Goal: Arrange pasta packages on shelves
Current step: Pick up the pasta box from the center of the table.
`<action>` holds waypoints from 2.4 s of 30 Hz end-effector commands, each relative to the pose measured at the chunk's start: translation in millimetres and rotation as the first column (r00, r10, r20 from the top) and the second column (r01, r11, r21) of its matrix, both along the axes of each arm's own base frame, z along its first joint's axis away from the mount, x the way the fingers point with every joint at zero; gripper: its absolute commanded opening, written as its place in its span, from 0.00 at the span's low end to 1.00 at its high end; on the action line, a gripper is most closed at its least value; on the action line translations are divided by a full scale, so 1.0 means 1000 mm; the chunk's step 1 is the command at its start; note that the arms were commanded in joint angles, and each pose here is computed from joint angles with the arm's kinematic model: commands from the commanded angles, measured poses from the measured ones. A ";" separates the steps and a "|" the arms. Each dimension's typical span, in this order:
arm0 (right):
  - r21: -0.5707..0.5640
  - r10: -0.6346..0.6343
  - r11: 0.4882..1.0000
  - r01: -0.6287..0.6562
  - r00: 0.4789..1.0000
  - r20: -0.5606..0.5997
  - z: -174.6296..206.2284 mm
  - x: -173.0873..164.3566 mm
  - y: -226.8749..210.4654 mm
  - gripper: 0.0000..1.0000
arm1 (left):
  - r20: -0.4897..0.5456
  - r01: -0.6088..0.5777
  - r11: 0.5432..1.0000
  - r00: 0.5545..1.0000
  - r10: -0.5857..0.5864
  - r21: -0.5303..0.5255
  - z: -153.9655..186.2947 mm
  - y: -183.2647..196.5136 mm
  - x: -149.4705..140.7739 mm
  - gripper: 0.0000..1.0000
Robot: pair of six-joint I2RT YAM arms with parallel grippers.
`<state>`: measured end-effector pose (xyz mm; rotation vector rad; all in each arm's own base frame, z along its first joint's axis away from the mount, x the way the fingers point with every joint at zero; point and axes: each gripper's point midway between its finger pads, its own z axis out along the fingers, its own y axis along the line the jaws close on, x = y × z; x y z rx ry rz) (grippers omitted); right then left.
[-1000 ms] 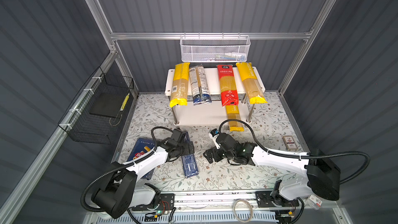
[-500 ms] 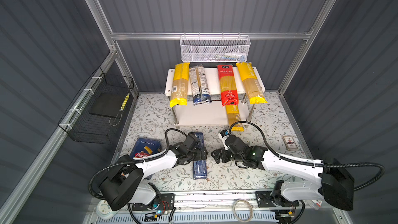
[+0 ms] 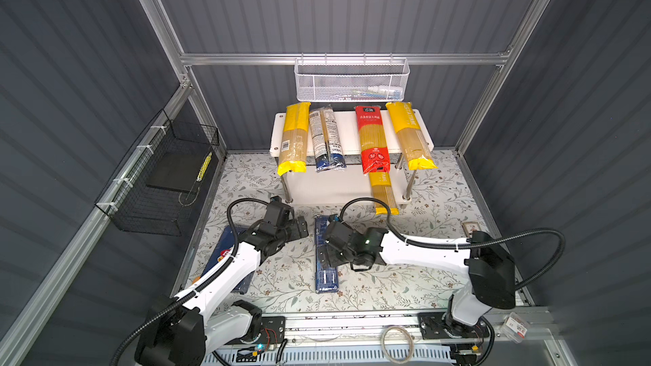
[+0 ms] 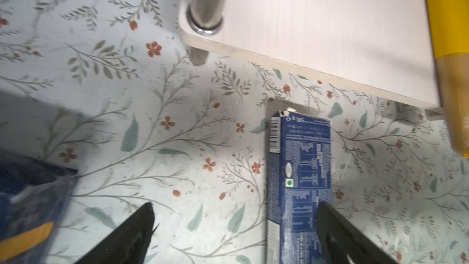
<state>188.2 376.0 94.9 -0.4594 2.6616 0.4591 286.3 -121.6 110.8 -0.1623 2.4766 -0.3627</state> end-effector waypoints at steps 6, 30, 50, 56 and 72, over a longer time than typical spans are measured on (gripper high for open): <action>-0.179 -0.078 0.981 0.069 0.996 -0.045 -0.028 -0.003 -0.007 0.99 | -0.009 0.040 0.999 0.999 -0.040 0.037 -0.018 0.018 0.008 1.00; -0.254 -0.052 0.967 0.016 0.989 -0.136 -0.074 0.007 0.015 0.99 | 0.148 0.065 0.996 0.987 -0.056 -0.056 -0.025 0.027 -0.016 1.00; -0.298 -0.114 0.952 0.073 0.986 -0.123 -0.090 0.005 -0.031 0.91 | 0.111 0.089 0.995 0.990 -0.082 -0.055 -0.032 0.022 -0.012 1.00; -0.212 -0.023 0.977 -0.005 0.991 -0.130 -0.092 -0.002 -0.025 0.80 | 0.103 0.093 0.994 0.991 -0.087 -0.055 -0.033 0.021 -0.011 1.00; -0.196 -0.006 0.981 -0.014 0.995 -0.102 -0.091 -0.002 -0.029 0.62 | 0.112 0.091 0.994 0.990 -0.084 -0.059 -0.032 0.022 -0.013 1.00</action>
